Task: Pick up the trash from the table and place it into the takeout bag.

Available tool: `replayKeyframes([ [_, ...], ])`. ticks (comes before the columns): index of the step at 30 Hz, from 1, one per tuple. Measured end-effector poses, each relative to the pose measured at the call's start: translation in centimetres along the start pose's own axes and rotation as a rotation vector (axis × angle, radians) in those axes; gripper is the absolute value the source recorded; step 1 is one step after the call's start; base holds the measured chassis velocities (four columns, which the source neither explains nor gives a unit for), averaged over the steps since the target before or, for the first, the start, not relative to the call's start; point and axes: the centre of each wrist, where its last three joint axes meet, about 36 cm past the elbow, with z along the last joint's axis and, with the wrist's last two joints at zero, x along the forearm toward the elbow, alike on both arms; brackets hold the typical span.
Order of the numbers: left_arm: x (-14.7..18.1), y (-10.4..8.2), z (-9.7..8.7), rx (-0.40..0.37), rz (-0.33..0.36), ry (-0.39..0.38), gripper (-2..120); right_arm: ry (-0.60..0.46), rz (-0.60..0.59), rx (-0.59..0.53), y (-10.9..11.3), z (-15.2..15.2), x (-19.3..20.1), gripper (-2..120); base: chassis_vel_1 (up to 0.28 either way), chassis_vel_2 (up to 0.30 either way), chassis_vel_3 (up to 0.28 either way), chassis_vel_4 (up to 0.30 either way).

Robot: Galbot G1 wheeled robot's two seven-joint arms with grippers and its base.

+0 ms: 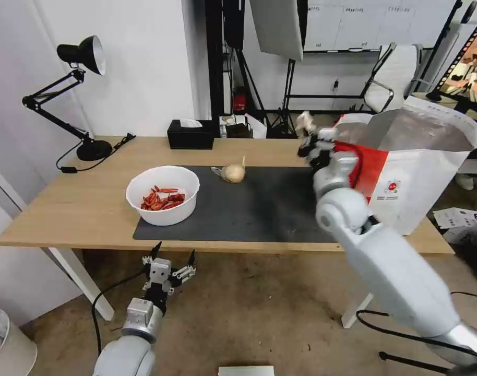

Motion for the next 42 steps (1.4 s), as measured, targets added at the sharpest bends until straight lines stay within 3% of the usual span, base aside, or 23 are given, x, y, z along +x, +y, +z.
replayKeyframes([
  [2,0.0,-0.2,-0.3,0.002,0.005,-0.003,100,0.012,0.127,0.023,-1.4,-2.1,-0.8,0,0.000,0.000,0.000,0.000],
  [4,-0.1,-0.2,-0.3,0.002,0.006,-0.003,100,0.028,0.180,0.037,-2.0,-2.8,-1.1,0,0.000,0.000,0.000,0.000],
  [6,-0.1,-0.3,-0.3,0.011,0.014,-0.002,100,0.105,0.300,0.080,-3.6,-3.5,-1.7,0,0.000,0.000,0.000,0.000],
  [9,-0.1,-0.6,-0.4,0.032,0.028,0.012,100,0.169,0.349,0.105,-4.9,-3.3,-1.8,0,0.000,0.000,0.000,0.000],
  [15,-0.5,-0.5,-0.7,0.027,0.027,0.020,100,0.232,0.328,0.068,-5.6,-2.6,-1.2,10,0.000,0.000,0.000,0.000],
  [19,-0.5,-0.5,-0.6,0.018,0.025,0.033,100,0.242,0.311,0.058,-5.0,-2.3,-1.2,30,0.000,0.000,0.000,0.000],
  [24,-0.3,-0.7,-0.7,0.025,0.026,0.035,100,0.243,0.306,0.062,-5.0,-2.4,-1.1,43,0.000,0.000,0.000,0.000],
  [35,0.3,-1.2,-0.9,0.035,0.026,0.036,100,0.247,0.274,0.058,-5.6,-3.8,-0.9,87,0.000,0.000,0.000,0.000],
  [39,0.4,-1.3,-1.0,0.035,0.026,0.034,100,0.253,0.266,0.058,-5.9,-4.1,-0.9,99,0.000,0.000,0.000,0.000],
  [42,0.5,-1.3,-1.2,0.036,0.027,0.031,100,0.238,0.213,0.026,-6.2,-4.5,-0.5,100,0.000,0.000,0.000,0.000],
])
